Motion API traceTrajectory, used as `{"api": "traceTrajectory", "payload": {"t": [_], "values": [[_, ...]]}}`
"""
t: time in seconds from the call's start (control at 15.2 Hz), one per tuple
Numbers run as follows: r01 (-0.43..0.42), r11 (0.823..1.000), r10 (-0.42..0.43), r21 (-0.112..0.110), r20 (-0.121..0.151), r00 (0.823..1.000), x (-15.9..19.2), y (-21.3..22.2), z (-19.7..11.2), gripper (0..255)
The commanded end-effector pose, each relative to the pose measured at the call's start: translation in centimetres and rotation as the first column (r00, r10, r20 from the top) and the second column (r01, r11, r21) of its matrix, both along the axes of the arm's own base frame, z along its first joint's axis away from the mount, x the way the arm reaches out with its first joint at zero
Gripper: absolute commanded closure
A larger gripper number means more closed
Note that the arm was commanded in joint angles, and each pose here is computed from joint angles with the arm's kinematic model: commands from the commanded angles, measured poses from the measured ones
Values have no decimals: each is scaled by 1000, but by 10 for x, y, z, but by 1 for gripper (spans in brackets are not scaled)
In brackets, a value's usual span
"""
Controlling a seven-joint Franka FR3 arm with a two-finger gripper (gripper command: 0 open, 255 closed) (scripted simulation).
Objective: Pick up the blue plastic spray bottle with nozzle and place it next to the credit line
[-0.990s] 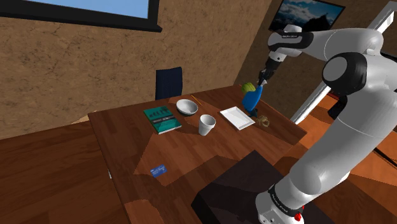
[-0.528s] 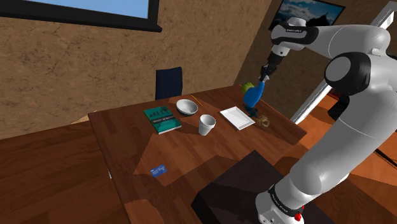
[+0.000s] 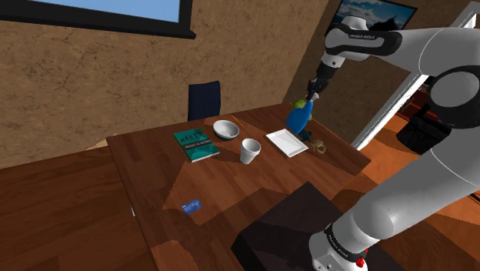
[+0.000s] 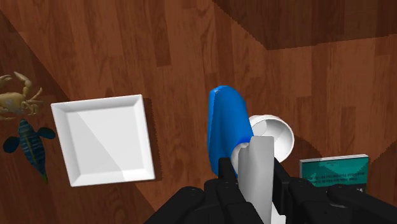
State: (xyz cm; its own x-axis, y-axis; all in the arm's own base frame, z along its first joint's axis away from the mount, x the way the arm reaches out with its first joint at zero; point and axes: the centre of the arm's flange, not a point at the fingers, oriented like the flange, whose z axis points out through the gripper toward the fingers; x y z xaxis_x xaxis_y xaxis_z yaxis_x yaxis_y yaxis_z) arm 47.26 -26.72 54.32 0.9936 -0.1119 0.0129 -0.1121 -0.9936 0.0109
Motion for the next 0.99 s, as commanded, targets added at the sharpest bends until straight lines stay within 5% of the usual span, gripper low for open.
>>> {"api": "traceTrajectory", "payload": {"t": [0.0,0.92], "values": [[1,1000,-1,-1,0,1000,-5,29,-4,255],[1,1000,-1,-1,0,1000,-25,213,-3,255]]}}
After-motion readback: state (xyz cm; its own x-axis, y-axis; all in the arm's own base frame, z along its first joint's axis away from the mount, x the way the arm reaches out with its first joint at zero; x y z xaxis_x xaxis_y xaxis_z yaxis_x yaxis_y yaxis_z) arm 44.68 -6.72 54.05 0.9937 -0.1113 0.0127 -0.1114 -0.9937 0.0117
